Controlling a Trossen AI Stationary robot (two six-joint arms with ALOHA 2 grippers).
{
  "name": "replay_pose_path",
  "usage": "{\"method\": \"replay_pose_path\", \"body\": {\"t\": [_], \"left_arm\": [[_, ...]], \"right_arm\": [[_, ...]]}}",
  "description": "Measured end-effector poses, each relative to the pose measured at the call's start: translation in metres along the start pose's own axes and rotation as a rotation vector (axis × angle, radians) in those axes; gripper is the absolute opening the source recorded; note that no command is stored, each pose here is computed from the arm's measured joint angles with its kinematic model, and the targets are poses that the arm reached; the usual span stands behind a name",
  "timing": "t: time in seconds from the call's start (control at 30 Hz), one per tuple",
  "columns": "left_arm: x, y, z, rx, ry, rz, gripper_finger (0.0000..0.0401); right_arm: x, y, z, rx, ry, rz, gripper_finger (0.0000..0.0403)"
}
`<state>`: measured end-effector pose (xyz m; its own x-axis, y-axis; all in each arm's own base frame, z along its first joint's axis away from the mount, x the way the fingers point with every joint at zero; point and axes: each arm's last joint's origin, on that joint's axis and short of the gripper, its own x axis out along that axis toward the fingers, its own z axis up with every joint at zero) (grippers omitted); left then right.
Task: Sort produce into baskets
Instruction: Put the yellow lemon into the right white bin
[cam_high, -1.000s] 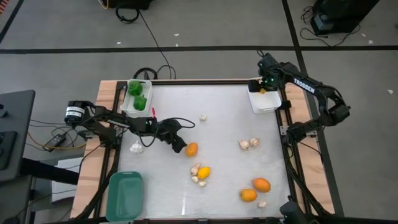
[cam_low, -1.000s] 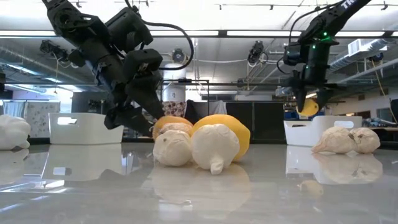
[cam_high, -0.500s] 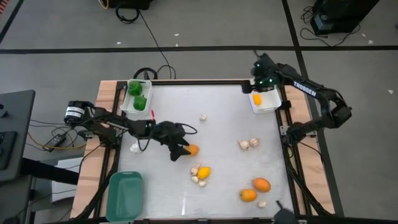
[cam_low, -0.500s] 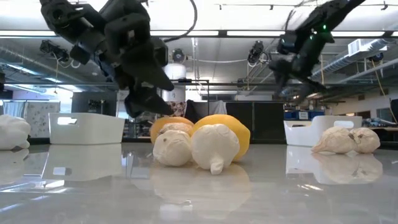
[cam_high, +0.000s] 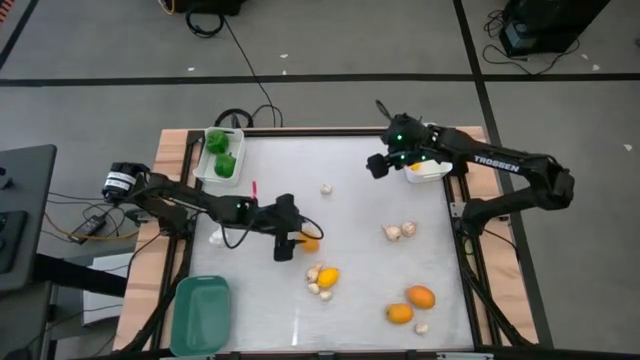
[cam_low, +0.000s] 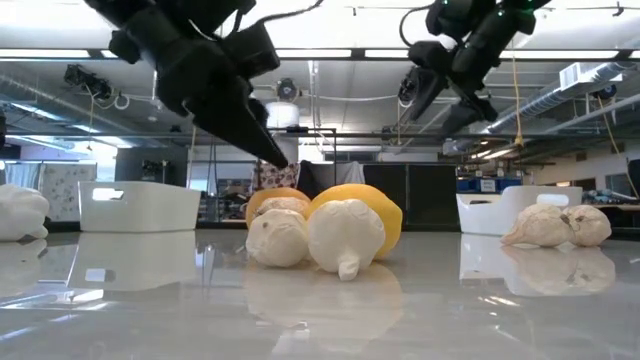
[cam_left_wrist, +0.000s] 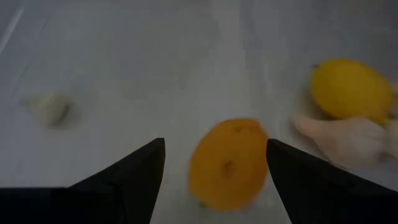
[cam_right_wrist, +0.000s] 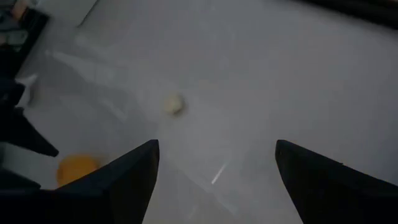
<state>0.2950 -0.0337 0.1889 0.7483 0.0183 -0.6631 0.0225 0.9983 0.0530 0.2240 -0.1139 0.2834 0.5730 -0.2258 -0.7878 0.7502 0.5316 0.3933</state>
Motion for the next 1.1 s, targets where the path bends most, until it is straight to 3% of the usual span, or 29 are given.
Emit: {"method": "replay_pose_path", "body": {"t": [0.13,0.57,0.67,0.77,0.97,1.1], "left_arm": [[0.006,-0.004,-0.002,0.122,0.001,-0.132,0.0288],[0.037,-0.002,-0.022,0.258,0.103,-0.110,0.0358],[0.047,-0.004,-0.030,0.255,0.139,-0.141,0.0361],[0.056,-0.005,-0.034,0.170,0.143,-0.139,0.0351],[0.061,-0.004,-0.027,0.074,0.056,-0.126,0.0317],[0.061,-0.004,-0.022,0.050,0.006,-0.123,0.0306]], "right_arm": [[0.000,0.009,-0.006,-0.007,0.015,0.021,0.0331],[0.001,0.026,-0.020,-0.019,0.042,0.052,0.0331],[0.001,0.028,-0.022,-0.014,0.049,0.050,0.0331],[0.001,0.029,-0.023,-0.013,0.051,0.053,0.0331],[0.002,0.035,-0.026,0.008,0.052,0.071,0.0331],[0.010,0.045,-0.035,-0.074,0.129,0.126,0.0331]]}}
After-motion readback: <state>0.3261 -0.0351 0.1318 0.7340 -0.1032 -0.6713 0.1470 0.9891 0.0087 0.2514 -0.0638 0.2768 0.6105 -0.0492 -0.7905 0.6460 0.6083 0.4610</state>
